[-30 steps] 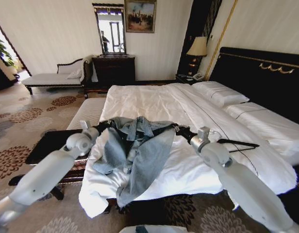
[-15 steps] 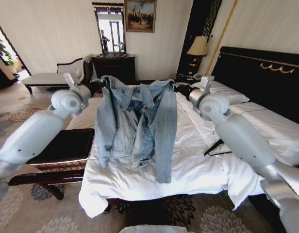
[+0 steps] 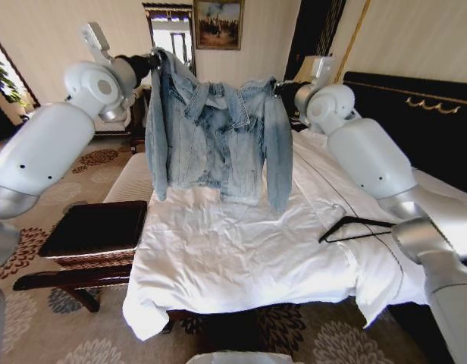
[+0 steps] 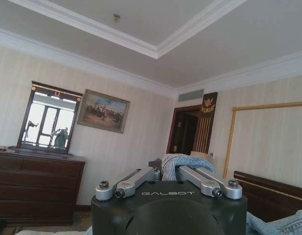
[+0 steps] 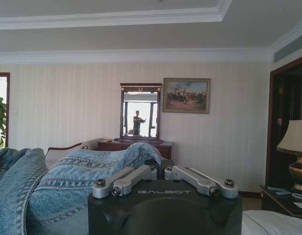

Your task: Pick up the clothes from the bed and hang them on the clothes hanger.

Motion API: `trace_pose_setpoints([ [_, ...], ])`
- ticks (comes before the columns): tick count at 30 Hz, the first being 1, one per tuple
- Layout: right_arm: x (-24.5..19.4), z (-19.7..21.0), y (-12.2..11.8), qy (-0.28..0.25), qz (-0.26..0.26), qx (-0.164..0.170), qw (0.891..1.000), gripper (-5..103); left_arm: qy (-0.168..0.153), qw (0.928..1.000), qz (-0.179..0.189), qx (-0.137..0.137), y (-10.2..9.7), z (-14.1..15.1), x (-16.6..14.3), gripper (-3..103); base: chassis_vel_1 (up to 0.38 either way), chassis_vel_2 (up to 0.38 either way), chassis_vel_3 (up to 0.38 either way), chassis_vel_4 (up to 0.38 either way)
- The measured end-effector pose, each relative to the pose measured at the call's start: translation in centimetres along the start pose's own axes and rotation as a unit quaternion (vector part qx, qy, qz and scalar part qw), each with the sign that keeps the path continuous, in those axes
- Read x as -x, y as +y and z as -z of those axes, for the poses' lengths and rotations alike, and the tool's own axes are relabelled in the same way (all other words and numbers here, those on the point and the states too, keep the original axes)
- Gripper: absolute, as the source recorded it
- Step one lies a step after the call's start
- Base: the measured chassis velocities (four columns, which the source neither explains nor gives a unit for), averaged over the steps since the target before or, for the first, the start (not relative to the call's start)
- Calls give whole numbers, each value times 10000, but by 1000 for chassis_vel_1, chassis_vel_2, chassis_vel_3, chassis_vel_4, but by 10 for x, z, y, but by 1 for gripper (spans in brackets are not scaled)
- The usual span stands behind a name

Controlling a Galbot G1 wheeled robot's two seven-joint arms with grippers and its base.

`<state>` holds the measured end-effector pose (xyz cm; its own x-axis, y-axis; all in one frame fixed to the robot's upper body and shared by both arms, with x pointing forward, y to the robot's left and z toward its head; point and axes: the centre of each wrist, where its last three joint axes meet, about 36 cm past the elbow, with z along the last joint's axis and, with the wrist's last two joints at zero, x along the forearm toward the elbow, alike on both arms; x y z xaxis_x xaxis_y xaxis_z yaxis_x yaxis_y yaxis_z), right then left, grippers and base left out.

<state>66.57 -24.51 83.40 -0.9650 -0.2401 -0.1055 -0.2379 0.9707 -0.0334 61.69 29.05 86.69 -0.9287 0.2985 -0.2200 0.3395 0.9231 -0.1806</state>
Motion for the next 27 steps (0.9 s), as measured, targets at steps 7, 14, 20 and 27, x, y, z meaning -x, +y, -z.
trace_pose_setpoints([
  [7, -25, -3, 6, 37, 221, 214, 9995, 2, 64, 10000, 39, 38, -15, -13, -42, 4, 0, 0, 0, 0],
  [14, -127, 22, 16, 156, 849, 1131, 9898, 2, -59, 9990, -434, -35, -63, 2, -157, 4, 0, 0, 0, 0],
  [20, -227, 67, 3, 86, 1230, 1237, 9846, 2, 122, 9952, -965, 109, -100, 30, -271, 4, 0, 0, 0, 0],
  [27, -298, 85, -10, 331, 1151, 1080, 9869, 2, 631, 9944, -826, -194, -132, 59, -333, 4, 0, 0, 0, 0],
])
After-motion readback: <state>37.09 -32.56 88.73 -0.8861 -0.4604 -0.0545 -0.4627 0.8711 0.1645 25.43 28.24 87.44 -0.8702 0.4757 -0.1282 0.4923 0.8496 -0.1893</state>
